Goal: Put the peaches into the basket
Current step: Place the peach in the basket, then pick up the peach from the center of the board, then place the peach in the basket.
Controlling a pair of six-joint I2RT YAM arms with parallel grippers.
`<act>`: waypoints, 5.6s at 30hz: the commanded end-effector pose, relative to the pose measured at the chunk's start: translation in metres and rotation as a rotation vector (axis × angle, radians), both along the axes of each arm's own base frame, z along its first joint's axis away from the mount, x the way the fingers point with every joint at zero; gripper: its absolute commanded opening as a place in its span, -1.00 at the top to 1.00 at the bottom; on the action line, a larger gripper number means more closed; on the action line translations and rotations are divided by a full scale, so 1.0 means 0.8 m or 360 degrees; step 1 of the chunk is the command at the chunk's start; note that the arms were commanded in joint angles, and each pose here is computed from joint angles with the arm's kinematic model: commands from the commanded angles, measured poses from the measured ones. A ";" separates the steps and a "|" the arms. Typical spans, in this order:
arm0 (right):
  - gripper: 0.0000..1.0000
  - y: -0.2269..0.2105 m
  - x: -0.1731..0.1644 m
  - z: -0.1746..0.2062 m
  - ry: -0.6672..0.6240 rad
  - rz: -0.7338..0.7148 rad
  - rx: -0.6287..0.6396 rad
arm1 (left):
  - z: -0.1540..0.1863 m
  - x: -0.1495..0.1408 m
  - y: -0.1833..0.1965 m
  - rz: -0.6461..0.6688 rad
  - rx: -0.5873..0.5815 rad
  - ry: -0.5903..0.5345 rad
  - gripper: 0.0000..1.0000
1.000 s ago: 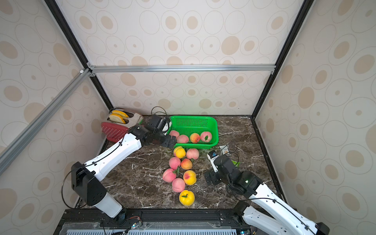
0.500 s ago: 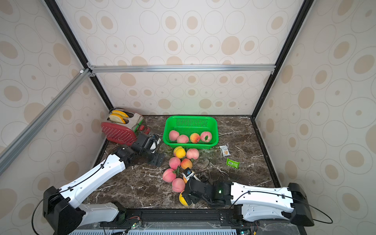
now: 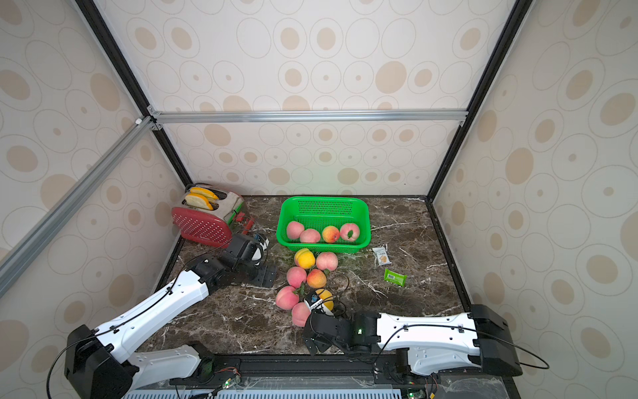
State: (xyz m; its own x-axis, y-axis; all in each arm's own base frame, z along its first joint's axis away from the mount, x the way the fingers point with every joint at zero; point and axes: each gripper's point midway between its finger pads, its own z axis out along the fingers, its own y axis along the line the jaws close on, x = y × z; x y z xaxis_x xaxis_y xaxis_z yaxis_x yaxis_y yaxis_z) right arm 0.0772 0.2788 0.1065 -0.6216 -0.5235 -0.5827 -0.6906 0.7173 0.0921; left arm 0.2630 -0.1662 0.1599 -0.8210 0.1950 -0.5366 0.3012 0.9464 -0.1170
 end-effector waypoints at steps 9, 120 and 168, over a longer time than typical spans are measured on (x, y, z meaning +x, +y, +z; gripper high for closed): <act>-1.00 0.002 -0.007 -0.034 0.0059 0.0004 -0.0082 | -0.007 -0.008 0.007 0.0063 -0.0041 -0.0007 -0.98; -0.58 -0.049 0.497 0.133 -0.0171 -0.0334 0.0218 | 0.017 -0.023 0.001 -0.0023 -0.0126 -0.0015 -0.98; -0.65 -0.067 0.589 0.001 0.0062 -0.0449 0.0123 | 0.009 -0.014 -0.002 0.0003 -0.0064 0.0062 -0.98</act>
